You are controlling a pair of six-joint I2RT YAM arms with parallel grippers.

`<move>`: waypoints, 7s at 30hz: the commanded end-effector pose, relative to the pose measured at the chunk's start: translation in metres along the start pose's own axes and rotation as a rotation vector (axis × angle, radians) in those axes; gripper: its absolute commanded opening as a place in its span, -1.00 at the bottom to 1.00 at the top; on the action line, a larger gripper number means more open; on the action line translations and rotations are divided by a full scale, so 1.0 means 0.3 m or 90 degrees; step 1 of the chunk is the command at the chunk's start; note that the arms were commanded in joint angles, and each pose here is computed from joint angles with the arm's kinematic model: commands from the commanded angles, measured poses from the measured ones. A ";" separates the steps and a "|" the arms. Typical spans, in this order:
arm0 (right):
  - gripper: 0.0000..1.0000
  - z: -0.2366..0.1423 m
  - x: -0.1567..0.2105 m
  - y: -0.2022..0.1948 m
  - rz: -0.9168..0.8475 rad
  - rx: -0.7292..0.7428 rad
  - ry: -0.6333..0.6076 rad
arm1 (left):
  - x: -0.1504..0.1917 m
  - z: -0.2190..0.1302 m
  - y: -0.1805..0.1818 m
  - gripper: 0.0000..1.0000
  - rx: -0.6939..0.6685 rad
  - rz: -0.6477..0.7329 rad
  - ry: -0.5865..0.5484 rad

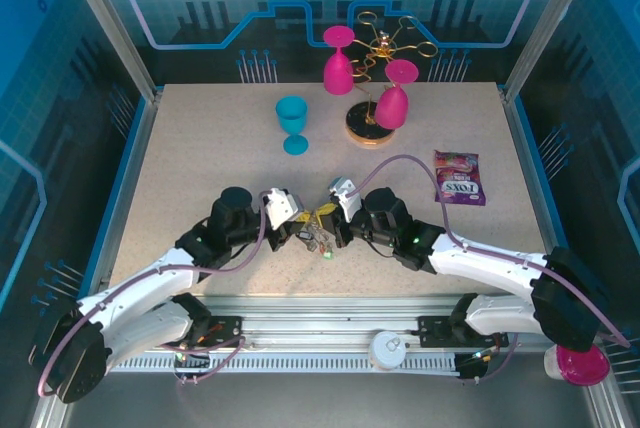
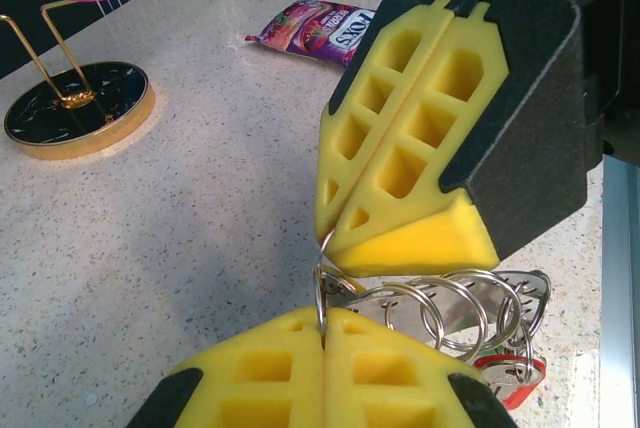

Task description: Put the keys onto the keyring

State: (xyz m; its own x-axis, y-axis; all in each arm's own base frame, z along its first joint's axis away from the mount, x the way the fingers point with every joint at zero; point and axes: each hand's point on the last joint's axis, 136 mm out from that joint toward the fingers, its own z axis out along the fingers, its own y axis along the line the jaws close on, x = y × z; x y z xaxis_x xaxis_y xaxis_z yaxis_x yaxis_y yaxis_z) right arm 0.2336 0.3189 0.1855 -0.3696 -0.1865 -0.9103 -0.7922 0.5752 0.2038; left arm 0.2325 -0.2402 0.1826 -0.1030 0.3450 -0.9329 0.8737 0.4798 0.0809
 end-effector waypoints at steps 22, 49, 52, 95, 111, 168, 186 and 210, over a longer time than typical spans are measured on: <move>-1.00 -0.027 0.078 -0.063 0.019 -0.031 0.115 | -0.138 -0.038 -0.086 -1.00 0.057 0.153 -0.160; -0.17 -0.185 0.023 0.043 -0.304 -0.139 0.018 | -0.106 -0.059 -0.147 -1.00 0.111 0.129 -0.183; -0.26 -0.171 0.003 0.063 -0.365 -0.157 -0.007 | -0.109 -0.060 -0.156 -1.00 0.121 0.129 -0.188; -0.50 -0.123 -0.051 0.136 -0.287 -0.244 -0.034 | -0.112 -0.060 -0.146 -1.00 0.111 0.135 -0.180; -1.00 -0.088 0.017 0.098 -0.246 -0.228 0.022 | -0.128 -0.070 -0.148 -1.00 0.110 0.140 -0.193; -1.00 -0.096 -0.007 0.153 -0.422 -0.257 0.103 | -0.076 -0.055 -0.076 -0.74 0.058 0.111 -0.036; -0.50 -0.122 -0.134 0.147 -0.368 -0.249 0.008 | -0.118 -0.060 -0.107 -1.00 0.087 0.139 -0.095; -0.72 -0.122 -0.023 0.082 -0.288 -0.214 0.043 | -0.128 -0.068 -0.107 -1.00 0.073 0.116 -0.149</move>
State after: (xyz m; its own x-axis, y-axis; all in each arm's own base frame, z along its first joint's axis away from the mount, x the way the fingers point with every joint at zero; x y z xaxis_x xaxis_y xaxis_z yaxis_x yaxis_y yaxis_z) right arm 0.1974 0.3100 0.2064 0.0384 -0.4242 -0.9048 -0.9882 0.1182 -0.0974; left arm 0.1997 -0.2523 0.2089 0.1045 0.2554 -0.9612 0.9276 0.3234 0.1868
